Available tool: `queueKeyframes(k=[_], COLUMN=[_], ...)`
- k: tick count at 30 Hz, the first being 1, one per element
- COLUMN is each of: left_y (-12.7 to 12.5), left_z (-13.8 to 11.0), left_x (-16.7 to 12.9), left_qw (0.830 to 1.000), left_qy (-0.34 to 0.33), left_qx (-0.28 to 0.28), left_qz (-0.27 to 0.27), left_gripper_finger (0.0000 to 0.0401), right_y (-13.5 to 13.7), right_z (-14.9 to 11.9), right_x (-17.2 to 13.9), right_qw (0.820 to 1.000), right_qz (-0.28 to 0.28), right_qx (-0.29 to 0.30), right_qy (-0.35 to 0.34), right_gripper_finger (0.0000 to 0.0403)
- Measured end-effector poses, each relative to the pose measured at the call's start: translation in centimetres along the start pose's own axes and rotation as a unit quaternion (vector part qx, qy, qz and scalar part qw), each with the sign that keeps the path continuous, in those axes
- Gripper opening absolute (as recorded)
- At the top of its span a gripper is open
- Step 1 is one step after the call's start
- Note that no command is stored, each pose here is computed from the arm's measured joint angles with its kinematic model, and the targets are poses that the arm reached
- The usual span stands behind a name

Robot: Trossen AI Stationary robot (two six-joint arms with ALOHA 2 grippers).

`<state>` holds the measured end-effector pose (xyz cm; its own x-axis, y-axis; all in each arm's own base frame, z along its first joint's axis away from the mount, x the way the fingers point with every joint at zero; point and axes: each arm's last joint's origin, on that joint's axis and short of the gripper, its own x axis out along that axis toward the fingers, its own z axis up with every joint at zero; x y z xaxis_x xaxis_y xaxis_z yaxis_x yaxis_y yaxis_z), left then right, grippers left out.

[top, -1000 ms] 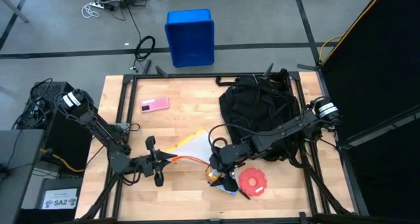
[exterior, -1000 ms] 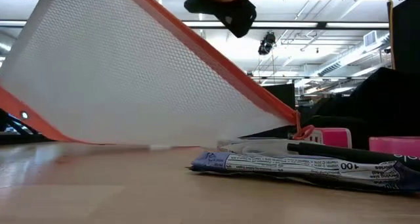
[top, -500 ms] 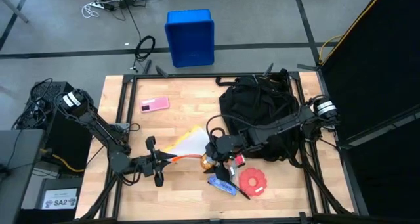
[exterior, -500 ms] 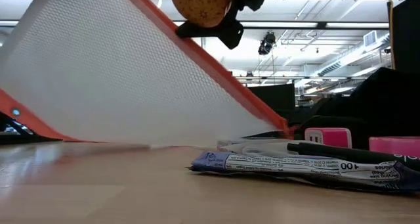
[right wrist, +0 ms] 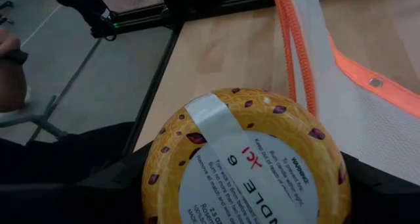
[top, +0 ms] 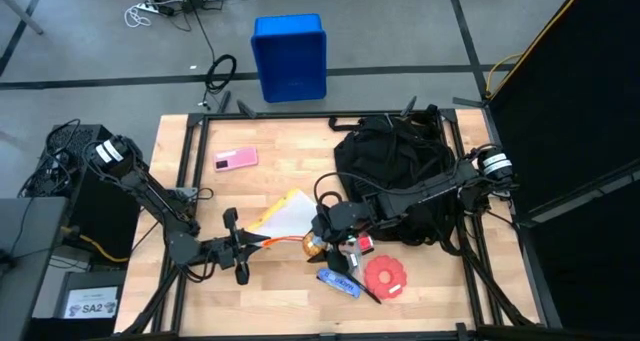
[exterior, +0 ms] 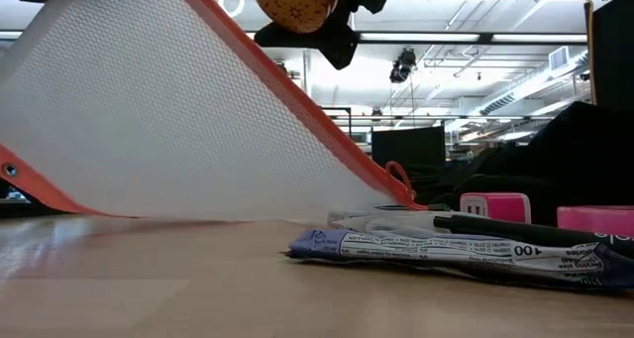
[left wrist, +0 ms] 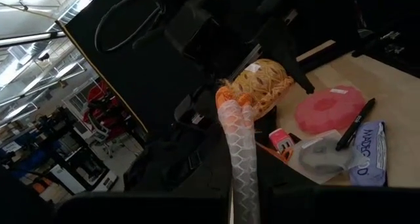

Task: Unpack backpack
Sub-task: Put the scented candle into the zip bag

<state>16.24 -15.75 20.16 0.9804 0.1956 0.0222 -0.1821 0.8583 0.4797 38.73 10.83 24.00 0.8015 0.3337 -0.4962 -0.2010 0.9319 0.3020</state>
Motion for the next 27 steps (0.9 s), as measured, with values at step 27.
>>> queueKeyframes(k=[27], left_y=[0.4], left_z=[0.3], left_x=[0.6], left_qw=[0.999], left_qy=[-0.030], left_qx=[-0.020], left_qz=[-0.020], left_gripper_finger=[0.0000], right_y=[-3.4], right_z=[1.2], right_x=[-0.3], right_qw=[0.999], right_qz=[-0.024], right_qx=[0.004], right_qy=[-0.028], right_gripper_finger=[0.0258])
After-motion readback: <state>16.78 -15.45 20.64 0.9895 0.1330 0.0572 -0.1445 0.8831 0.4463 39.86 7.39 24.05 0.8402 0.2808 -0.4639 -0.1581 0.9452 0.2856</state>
